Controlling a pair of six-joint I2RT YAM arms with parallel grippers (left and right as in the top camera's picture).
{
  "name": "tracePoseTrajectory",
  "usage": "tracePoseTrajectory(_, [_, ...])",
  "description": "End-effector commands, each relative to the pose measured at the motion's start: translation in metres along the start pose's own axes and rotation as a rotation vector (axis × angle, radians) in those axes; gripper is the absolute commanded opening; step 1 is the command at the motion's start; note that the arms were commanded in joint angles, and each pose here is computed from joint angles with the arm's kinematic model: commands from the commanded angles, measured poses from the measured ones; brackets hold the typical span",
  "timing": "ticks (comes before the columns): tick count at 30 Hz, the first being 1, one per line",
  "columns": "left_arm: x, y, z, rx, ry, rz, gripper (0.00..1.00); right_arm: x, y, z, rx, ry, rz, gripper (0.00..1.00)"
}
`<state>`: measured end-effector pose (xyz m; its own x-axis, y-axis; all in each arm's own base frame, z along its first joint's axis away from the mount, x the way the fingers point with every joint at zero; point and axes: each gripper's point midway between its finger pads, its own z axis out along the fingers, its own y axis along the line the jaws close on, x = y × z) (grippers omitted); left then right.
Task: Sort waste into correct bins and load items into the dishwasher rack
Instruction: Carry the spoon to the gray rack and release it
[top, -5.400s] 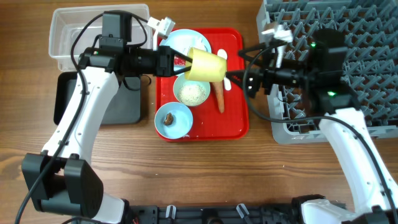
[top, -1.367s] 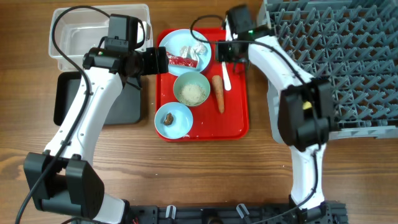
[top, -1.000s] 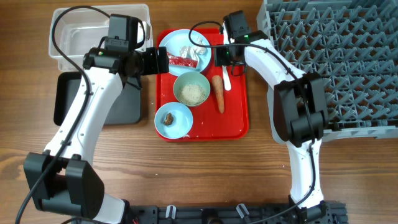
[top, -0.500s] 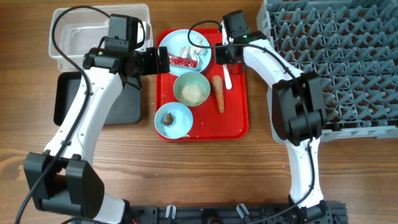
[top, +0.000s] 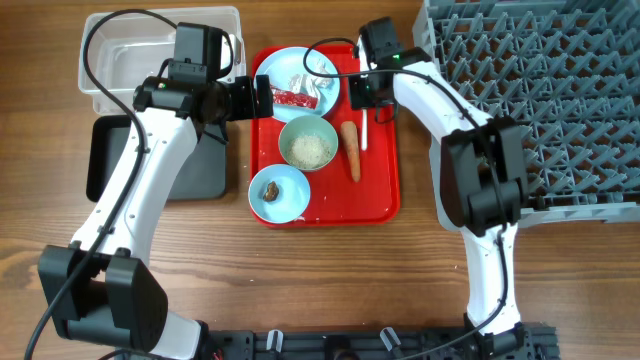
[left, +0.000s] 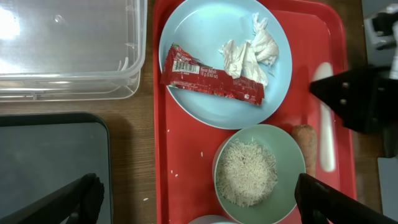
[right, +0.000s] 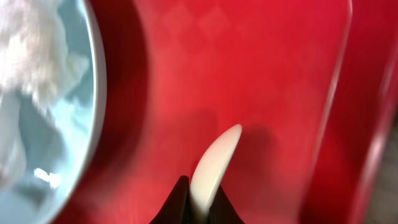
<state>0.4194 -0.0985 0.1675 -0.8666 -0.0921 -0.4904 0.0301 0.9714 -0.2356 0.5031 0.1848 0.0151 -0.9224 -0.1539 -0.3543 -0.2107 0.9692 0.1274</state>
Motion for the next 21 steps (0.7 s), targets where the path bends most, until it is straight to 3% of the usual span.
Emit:
tracePoseTrajectory(1, [-0.001,0.006,-0.001,-0.016,-0.004,-0.016,1.0,-0.032,0.001,-0.095,-0.018,-0.139,-0.18,0.04])
tracePoseTrajectory(5, [-0.001,0.006,-0.001,-0.016,-0.005,-0.016,1.0,-0.033,-0.024,-0.157,0.024,-0.183,-0.12,0.04])
tracePoseTrajectory(10, [-0.001,0.006,-0.001,-0.016,-0.005,-0.016,1.0,-0.004,-0.099,-0.209,0.1,-0.156,0.385,0.04])
tracePoseTrajectory(17, [-0.001,0.006,-0.001,-0.016,-0.005,-0.016,1.0,0.107,-0.251,-0.235,0.547,-0.023,1.098,0.04])
tracePoseTrajectory(21, [-0.001,0.006,-0.001,-0.016,-0.005,-0.016,1.0,0.166,-0.303,-0.238,0.646,0.014,1.382,0.04])
